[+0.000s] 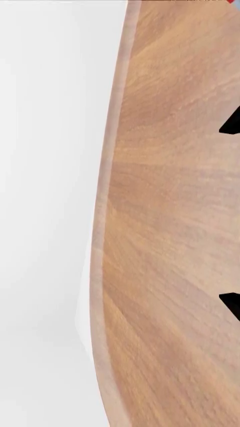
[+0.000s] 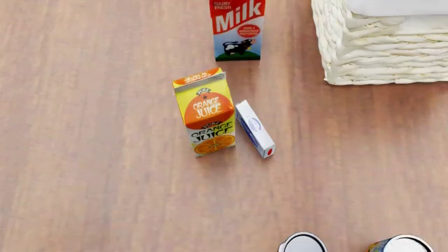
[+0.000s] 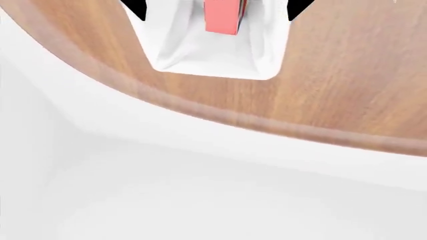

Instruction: Pick up the cream cheese box and the butter, and put them in the basket.

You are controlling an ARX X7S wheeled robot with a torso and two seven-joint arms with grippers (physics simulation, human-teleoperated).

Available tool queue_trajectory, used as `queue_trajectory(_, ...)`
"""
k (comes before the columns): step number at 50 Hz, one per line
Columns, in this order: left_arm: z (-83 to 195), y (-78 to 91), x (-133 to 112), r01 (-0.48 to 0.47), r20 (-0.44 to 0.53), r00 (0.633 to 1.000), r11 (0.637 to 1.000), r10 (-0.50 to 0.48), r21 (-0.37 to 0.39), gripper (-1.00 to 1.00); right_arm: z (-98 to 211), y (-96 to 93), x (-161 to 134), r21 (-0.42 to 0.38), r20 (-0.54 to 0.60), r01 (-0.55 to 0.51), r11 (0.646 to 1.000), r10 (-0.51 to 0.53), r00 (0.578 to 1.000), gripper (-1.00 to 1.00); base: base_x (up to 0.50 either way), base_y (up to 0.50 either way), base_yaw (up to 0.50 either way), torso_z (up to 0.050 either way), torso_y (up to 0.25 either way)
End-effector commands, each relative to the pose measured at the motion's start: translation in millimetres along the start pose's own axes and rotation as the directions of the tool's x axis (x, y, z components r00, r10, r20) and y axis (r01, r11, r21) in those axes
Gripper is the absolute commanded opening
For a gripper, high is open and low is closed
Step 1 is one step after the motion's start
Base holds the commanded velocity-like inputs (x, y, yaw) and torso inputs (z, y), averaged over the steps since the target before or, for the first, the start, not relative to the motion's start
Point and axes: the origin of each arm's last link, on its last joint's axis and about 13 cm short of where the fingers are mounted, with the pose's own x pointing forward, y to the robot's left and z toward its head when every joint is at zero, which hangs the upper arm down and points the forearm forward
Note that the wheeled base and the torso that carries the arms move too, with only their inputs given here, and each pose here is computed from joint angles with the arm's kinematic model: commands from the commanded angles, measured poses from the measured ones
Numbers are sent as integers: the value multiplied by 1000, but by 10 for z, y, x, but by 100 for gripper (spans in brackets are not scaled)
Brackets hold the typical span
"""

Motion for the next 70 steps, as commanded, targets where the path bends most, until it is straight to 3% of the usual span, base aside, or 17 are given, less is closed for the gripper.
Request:
queue_trajectory(1, 4, 2, -6, 0, 1, 1000, 1000, 0, -2, 100, 4, -49, -359, -52, 42, -11, 999, 13, 999, 100, 0, 0, 0, 0, 0)
queue_trajectory(36, -4, -6, -4, 4, -1, 1000, 1000, -4, -1, 100, 7, -128, -1335, -143, 134, -2, 990, 22, 991, 100, 0, 0, 0, 0, 0)
queue_trajectory(48, -3, -9, -2, 7, 0, 1000, 1000, -7, -1, 100, -209, -44, -1408, -151, 100, -61, 987, 77, 992, 100, 0, 0, 0, 0, 0)
queue_trajectory(70, -3, -13, 0, 7, 3, 1000, 1000, -7, 2, 100, -484, 93, -1268, -143, 23, -180, 973, 185, 983, 100, 0, 0, 0, 0, 0)
